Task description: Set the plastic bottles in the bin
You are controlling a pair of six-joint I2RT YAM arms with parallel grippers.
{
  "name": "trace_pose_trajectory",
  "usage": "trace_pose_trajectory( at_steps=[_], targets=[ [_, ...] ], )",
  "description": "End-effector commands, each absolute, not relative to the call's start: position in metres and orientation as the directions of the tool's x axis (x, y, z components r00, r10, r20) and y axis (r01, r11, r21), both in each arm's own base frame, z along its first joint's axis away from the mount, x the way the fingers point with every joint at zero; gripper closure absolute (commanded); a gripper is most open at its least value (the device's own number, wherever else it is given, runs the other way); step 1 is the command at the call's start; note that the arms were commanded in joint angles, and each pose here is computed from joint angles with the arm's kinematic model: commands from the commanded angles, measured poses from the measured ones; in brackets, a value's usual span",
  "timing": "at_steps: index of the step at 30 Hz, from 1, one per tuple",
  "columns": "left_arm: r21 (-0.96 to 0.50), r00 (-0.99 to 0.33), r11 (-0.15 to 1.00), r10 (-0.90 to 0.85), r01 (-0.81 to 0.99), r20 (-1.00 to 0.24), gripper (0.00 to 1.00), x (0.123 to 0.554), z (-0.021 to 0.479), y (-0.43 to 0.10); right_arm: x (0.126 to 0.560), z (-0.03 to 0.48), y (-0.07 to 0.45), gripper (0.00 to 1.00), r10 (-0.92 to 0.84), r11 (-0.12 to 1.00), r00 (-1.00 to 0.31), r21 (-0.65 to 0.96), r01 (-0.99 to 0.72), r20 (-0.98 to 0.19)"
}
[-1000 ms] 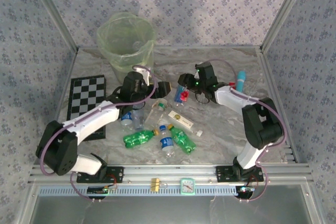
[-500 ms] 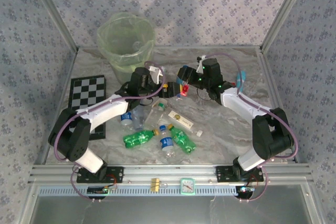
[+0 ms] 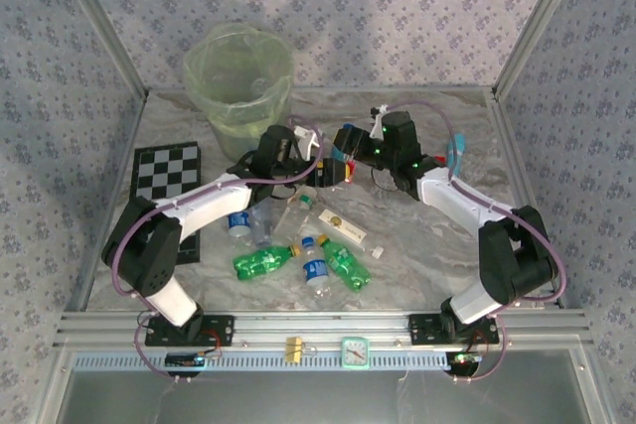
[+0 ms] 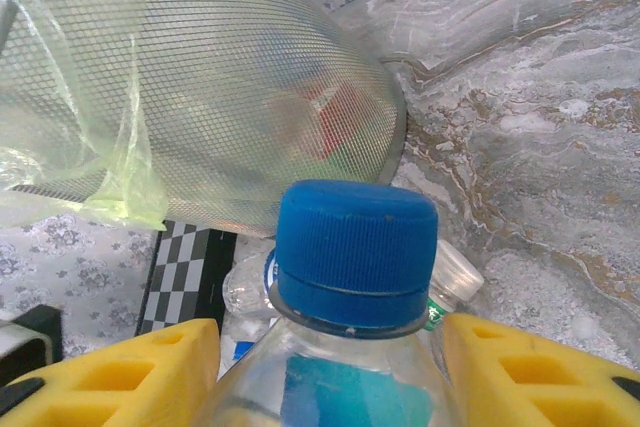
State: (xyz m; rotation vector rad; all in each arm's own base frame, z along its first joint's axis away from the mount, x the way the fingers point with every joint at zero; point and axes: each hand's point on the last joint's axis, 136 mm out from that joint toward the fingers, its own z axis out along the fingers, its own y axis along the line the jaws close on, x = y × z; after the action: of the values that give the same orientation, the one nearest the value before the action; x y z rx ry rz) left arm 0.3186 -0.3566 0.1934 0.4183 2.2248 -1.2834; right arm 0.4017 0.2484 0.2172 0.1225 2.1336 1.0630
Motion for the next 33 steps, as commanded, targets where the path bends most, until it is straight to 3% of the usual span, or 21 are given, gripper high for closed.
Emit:
trace_pose_trajectory(
  at_steps=[1, 8, 14, 16, 25, 33],
  targets=[
    [-0.69, -0.792, 0.486, 0.008, 0.536, -0.61, 0.31, 0.322, 0.204, -0.362, 0.396, 0.236, 0.251, 0.52, 0.379, 0.636, -0.7, 0.72, -0.278, -0.606],
    [-0.682, -0.786, 0.502, -0.007, 0.531, -0.618, 0.52, 0.323, 0.204, -0.359, 0.395, 0.235, 0.252, 0.48, 0.378, 0.646, -0.695, 0.712, -0.276, -0.612],
    [-0.662, -0.766, 0.527, -0.032, 0.533, -0.642, 0.54, 0.327, 0.209, -0.353, 0.395, 0.243, 0.244, 0.21, 0.397, 0.661, -0.671, 0.703, -0.264, -0.626],
    [-0.658, -0.765, 0.537, -0.037, 0.528, -0.643, 0.55, 0.328, 0.208, -0.351, 0.395, 0.246, 0.237, 0.16, 0.407, 0.669, -0.658, 0.697, -0.257, -0.634],
    [-0.617, -0.732, 0.577, -0.049, 0.535, -0.68, 0.54, 0.342, 0.223, -0.335, 0.389, 0.242, 0.193, 0.07, 0.423, 0.746, -0.619, 0.642, -0.177, -0.662],
    [-0.439, -0.564, 0.66, -0.027, 0.61, -0.825, 0.54, 0.377, 0.291, -0.306, 0.38, 0.205, 0.181, 0.05, 0.417, 0.777, -0.661, 0.622, -0.098, -0.624]
  ],
)
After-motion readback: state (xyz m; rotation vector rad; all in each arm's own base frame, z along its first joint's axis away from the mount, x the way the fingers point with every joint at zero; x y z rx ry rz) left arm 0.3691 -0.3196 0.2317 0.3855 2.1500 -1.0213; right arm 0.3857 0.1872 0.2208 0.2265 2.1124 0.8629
